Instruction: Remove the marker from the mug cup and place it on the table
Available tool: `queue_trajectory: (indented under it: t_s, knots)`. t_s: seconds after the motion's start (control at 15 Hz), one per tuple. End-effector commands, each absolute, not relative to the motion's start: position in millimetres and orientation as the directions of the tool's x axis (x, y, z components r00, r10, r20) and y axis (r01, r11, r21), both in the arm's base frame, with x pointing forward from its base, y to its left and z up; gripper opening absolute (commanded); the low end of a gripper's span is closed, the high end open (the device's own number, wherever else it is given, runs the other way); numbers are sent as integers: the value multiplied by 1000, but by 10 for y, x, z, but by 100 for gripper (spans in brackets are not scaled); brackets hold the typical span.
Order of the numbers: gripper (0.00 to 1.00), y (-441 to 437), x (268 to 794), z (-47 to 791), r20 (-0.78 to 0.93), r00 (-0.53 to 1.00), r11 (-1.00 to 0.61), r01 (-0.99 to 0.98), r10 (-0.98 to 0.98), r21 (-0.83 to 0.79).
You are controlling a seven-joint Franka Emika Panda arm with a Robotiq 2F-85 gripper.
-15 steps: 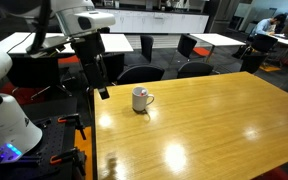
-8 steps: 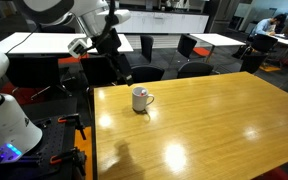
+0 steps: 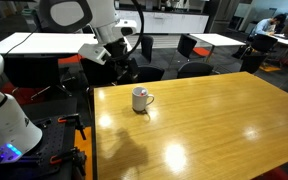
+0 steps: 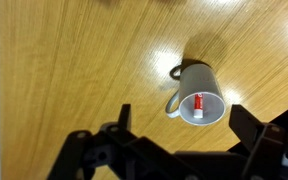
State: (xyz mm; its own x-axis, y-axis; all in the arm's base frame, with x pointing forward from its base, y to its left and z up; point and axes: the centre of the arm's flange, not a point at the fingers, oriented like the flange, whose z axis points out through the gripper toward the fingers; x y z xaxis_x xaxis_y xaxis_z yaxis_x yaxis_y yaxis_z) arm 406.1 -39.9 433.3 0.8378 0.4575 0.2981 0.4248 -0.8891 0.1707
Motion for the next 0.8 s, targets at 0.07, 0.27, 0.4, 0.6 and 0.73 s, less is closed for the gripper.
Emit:
queue_trajectory:
  t_s: [0.07, 0.27, 0.4, 0.6, 0.73]
  knots:
    - [100, -314, 4290, 4194, 281, 788, -836, 530, 548, 145]
    - [100, -246, 4386, 4064, 282, 781, -830, 536, 557, 155]
    - [100, -207, 4468, 3983, 297, 788, -842, 514, 539, 163]
    - [100, -133, 4592, 3875, 323, 800, -862, 479, 506, 165]
    - [100, -47, 4651, 3811, 329, 805, -869, 468, 494, 160]
